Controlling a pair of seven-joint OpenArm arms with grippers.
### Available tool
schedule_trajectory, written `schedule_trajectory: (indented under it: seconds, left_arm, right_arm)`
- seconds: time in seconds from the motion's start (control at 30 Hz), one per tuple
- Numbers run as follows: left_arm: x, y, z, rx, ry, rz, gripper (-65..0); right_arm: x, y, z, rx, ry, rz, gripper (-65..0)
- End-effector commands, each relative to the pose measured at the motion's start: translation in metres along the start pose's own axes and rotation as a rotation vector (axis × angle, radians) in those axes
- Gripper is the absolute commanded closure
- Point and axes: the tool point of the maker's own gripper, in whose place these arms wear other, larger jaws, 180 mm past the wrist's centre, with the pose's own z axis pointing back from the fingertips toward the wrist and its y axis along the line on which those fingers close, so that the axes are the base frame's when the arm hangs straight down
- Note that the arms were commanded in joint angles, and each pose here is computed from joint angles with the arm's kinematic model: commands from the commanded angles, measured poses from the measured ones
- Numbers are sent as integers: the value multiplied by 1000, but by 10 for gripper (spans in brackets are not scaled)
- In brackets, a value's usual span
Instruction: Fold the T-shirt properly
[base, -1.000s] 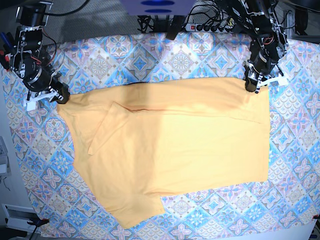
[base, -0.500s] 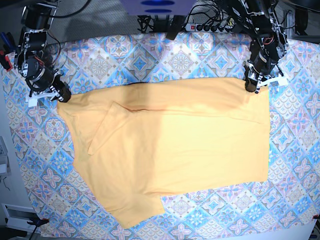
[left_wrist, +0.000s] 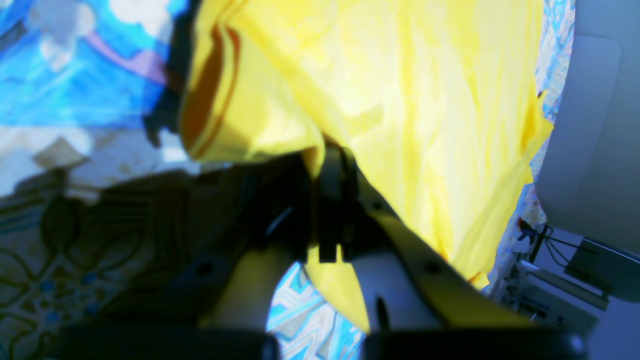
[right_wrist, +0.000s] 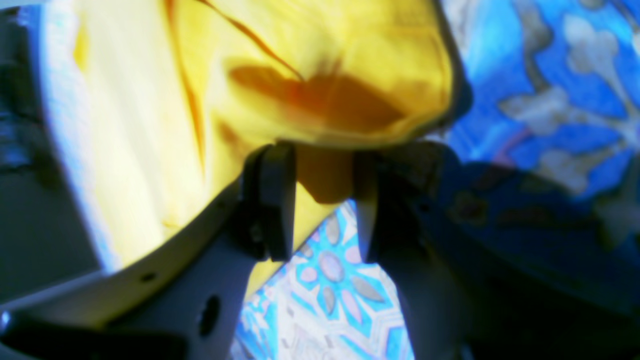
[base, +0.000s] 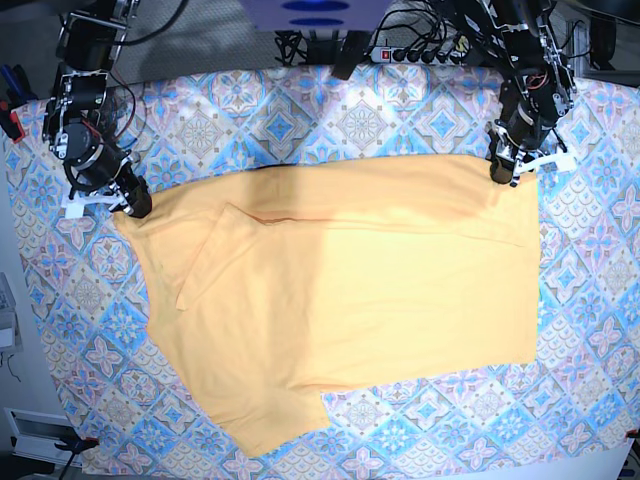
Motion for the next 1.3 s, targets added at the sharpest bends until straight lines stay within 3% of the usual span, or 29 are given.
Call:
schedule_trajectory:
  seconds: [0.0, 0.13, 0.47, 0.67, 0.97, 1.07, 1.27]
  left_arm:
    - [-4, 9, 1, 43, 20, -12, 0]
    - [-4, 9, 1, 43, 20, -12, 0]
    - [-4, 9, 1, 43, 20, -12, 0]
    - [-3, 9, 1, 43, 19, -13, 0]
    - [-3, 8, 1, 42, 18, -14, 0]
    - [-3, 8, 1, 42, 18, -14, 0]
    - [-3, 8, 1, 42, 18, -14, 0]
  right_arm:
    - [14, 7, 1, 8, -21, 20, -198]
    - [13, 7, 1, 7, -14, 19, -187]
    - [11, 5, 3, 4, -12, 19, -4]
    - [5, -1, 21, -6, 7, 50, -3]
    - [14, -28, 47, -51, -32, -5, -3]
    - [21, -31, 51, -56, -60, -23, -33]
    - [32, -36, 57, -60, -105, -46, -201]
